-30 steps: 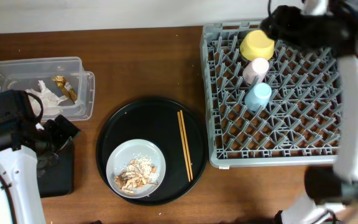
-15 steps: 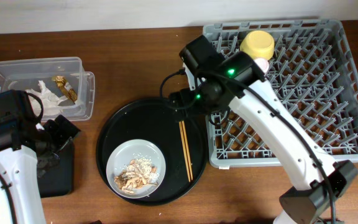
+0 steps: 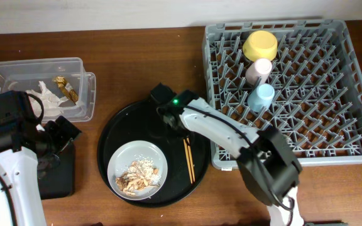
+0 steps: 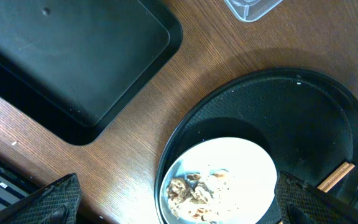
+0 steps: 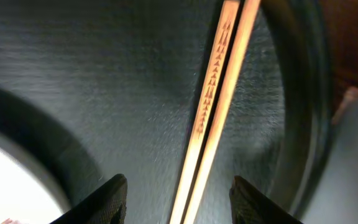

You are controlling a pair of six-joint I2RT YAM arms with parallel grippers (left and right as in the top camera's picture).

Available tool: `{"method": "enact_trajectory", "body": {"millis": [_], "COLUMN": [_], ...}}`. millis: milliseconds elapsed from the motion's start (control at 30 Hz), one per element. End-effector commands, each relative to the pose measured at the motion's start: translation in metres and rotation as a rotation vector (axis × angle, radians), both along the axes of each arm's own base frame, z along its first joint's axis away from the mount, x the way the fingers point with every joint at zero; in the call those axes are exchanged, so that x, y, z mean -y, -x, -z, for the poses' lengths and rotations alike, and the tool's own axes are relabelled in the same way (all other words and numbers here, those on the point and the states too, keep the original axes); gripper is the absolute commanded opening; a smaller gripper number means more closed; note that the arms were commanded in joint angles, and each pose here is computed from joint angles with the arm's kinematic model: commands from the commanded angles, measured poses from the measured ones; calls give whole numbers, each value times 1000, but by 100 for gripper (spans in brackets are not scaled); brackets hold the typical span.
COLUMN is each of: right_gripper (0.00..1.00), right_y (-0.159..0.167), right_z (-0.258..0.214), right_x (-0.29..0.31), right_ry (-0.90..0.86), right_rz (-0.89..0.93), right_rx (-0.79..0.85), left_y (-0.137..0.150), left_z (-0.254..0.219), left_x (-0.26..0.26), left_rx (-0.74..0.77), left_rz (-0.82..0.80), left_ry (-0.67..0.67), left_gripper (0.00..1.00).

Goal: Sort waste into correct bins and load items into the dishwasher rack
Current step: 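Move the right gripper to the chopsticks and grasp one, then carry the chopstick to the rack and stand it upright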

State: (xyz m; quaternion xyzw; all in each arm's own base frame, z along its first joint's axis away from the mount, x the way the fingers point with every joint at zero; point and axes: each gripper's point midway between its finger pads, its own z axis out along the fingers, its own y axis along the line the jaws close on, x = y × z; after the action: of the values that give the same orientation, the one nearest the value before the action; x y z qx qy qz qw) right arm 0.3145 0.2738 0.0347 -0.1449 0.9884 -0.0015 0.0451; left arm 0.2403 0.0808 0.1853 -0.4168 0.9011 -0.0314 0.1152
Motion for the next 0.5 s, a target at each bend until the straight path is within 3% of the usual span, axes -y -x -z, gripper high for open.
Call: {"method": "enact_trajectory", "body": {"millis": [0, 467], "right_gripper": [54, 53], "right_y": [3, 2], "right_z": [18, 26], "right_x": [0, -6], "right_ry": [22, -16], "right_rz": [6, 31], "right_rx": [-26, -25], "left_y": [-1, -1], "left_z": [-4, -4], "left_x": [-2, -2], "left_rx": [11, 11], "left_rz": [-10, -10], "left_ry": [-7, -7], "left_gripper": [99, 99]}}
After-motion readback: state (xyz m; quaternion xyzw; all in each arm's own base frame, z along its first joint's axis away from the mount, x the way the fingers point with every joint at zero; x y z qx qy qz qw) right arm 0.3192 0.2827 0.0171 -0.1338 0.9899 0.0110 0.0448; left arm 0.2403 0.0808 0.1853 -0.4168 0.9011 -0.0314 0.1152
